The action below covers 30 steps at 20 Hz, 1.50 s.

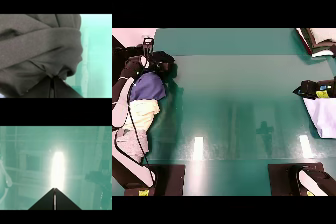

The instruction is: Fold the shirts.

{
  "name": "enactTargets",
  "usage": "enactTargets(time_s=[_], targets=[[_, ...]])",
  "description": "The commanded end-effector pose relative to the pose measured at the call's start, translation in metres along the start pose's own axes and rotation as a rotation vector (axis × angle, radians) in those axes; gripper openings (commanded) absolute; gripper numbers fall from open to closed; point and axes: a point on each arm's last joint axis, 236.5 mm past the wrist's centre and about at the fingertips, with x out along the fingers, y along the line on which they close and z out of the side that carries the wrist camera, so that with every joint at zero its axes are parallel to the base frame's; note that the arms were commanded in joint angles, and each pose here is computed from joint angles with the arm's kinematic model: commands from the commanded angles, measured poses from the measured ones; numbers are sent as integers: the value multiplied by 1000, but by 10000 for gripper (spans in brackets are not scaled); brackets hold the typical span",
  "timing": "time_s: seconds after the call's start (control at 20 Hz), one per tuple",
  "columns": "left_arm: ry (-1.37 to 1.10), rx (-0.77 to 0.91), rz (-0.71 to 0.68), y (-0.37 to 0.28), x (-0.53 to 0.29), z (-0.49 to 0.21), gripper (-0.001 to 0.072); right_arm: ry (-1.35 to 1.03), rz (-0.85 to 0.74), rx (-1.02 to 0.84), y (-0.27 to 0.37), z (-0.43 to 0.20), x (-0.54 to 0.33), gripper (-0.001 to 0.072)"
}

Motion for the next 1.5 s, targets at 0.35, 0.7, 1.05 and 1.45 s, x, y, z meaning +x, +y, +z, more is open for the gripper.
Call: enactTargets(time_s=[0.35, 0.7, 1.05, 1.45], targets=[[-374, 168, -273, -107, -227, 175, 23, -180, 8, -53, 19, 49, -37, 17], [-580, 451, -820, -257, -504, 132, 23, -507, 28, -162, 64, 120, -138, 17], [-144, 526, -1001, -323, -427, 12, 24, -535, 34, -204, 80, 119, -166, 17], [361, 230, -821, -253, -278, -64, 517, -458, 28, -205, 77, 103, -157, 17]])
